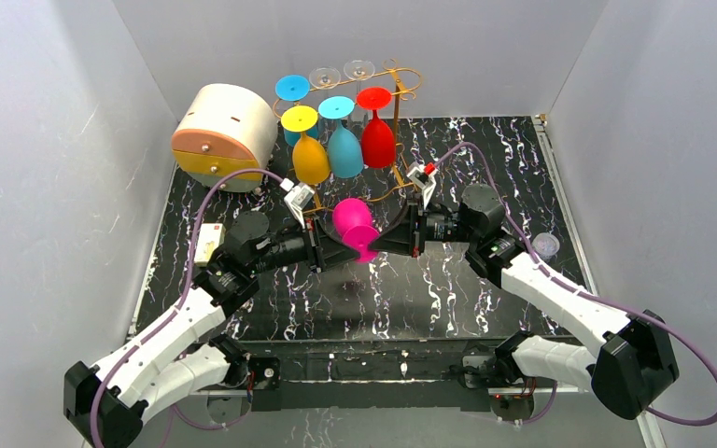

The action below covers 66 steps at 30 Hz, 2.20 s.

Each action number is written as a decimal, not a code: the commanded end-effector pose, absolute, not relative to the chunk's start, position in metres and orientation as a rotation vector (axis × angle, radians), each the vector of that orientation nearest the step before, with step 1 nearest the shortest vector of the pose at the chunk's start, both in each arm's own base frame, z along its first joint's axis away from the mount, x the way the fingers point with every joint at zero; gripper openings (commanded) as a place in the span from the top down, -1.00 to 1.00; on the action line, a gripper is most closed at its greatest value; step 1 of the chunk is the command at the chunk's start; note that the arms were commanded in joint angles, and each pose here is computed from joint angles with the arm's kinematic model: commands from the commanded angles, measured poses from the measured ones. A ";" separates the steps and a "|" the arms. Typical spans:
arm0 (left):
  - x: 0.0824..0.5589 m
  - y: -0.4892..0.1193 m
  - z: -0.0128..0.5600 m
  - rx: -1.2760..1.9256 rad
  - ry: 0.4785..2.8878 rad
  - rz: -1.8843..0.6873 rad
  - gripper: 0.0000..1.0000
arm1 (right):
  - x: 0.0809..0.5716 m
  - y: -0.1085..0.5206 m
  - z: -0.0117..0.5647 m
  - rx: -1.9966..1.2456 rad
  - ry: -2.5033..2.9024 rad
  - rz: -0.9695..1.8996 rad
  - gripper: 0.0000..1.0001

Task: Take the wine glass off the wine glass rack
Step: Place the wine glass at the center of the board.

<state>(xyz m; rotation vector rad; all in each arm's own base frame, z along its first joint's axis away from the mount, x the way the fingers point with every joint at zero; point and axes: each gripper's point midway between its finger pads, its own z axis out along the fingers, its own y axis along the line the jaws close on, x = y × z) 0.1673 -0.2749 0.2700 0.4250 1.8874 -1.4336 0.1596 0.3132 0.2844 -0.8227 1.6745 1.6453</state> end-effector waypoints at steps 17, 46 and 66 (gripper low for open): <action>0.160 -0.264 0.274 0.541 1.732 -1.373 1.00 | 0.151 0.309 0.307 -0.842 1.597 1.634 0.14; 0.161 -0.248 0.263 0.958 1.404 -0.992 1.00 | 0.228 0.215 0.286 -0.147 2.045 0.870 -0.97; 0.053 -0.242 0.250 1.543 0.953 -1.287 1.00 | 0.227 0.256 0.325 -0.493 1.989 1.652 -0.95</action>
